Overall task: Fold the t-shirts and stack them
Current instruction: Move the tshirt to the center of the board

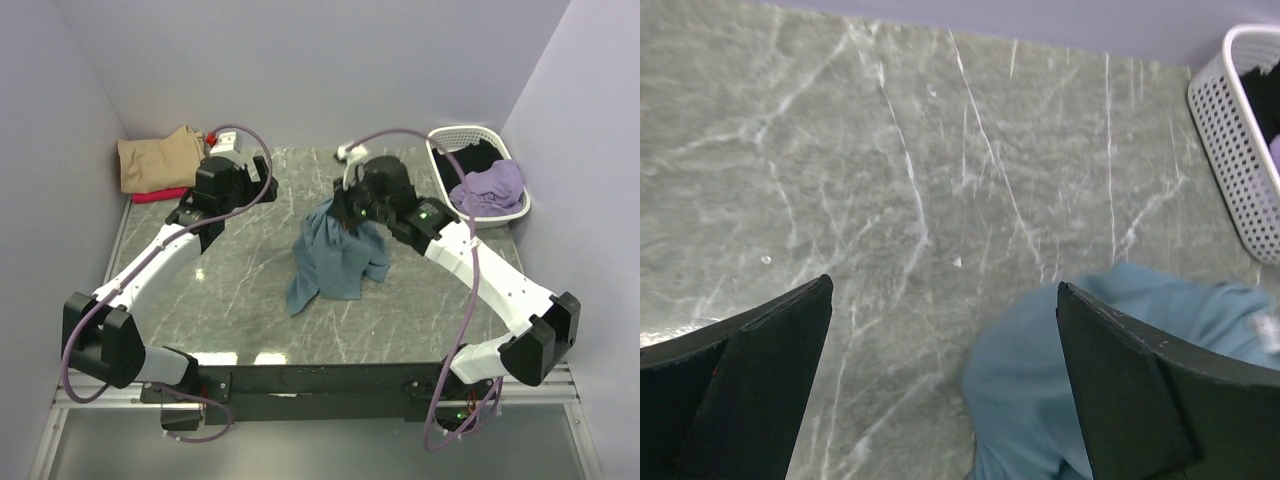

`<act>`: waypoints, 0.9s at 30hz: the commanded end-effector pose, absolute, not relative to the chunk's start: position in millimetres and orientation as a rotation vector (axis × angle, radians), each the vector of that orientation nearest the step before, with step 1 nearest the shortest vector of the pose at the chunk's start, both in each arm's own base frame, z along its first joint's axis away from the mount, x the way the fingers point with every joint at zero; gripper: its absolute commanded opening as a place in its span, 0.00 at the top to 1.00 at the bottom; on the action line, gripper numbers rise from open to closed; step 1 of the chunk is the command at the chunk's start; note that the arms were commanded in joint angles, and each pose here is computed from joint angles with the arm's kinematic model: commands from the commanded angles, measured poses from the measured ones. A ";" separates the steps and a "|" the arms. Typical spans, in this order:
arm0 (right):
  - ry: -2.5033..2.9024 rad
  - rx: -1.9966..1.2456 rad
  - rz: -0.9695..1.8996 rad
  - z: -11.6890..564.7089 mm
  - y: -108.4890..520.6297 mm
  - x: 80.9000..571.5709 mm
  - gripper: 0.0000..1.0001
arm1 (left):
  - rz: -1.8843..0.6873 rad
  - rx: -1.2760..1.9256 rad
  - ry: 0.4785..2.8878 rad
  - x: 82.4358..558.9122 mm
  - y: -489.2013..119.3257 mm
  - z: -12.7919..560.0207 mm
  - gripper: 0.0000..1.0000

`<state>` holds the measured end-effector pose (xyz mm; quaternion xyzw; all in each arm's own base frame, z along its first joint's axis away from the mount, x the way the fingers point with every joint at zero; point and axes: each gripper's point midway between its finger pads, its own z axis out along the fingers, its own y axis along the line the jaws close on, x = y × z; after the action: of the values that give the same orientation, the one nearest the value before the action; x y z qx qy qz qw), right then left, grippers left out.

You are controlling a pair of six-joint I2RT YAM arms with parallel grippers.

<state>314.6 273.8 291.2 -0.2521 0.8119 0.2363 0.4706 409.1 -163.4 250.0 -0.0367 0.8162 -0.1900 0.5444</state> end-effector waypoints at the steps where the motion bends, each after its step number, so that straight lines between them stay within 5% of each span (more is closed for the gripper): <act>1: 2.059 -0.764 0.736 261.1 280.1 266.3 1.00 | -0.516 -0.064 1.965 405.7 -173.8 236.1 0.01; 4: 2.094 -0.888 0.925 248.5 287.8 218.2 0.96 | -0.498 -0.093 1.952 408.9 -169.5 236.5 0.01; 8: 2.161 -0.983 0.957 235.6 283.8 170.0 0.70 | -0.484 -0.107 1.939 413.9 -168.5 243.3 0.01; 10: 2.156 -0.972 0.967 237.4 280.9 160.1 0.67 | -0.493 -0.103 1.939 416.1 -170.8 244.6 0.01; 12: 2.157 -0.861 0.901 243.9 269.4 167.3 0.49 | -0.503 -0.094 1.949 418.3 -174.3 242.5 0.01; 17: 2.124 -0.440 0.489 252.9 213.8 223.9 0.28 | -0.521 -0.087 1.968 419.8 -178.9 237.4 0.00; 23: 2.249 -0.417 0.388 213.9 217.8 241.6 0.28 | -0.523 -0.060 1.962 416.2 -179.1 239.8 0.01; 27: 2.303 -0.511 0.584 193.7 252.8 229.1 0.32 | -0.493 -0.081 1.963 411.8 -171.6 235.7 0.01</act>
<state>233.5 232.3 213.2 -0.1938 0.8840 0.1874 0.3819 411.3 -175.6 211.4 -0.0317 0.8415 -0.2026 0.4999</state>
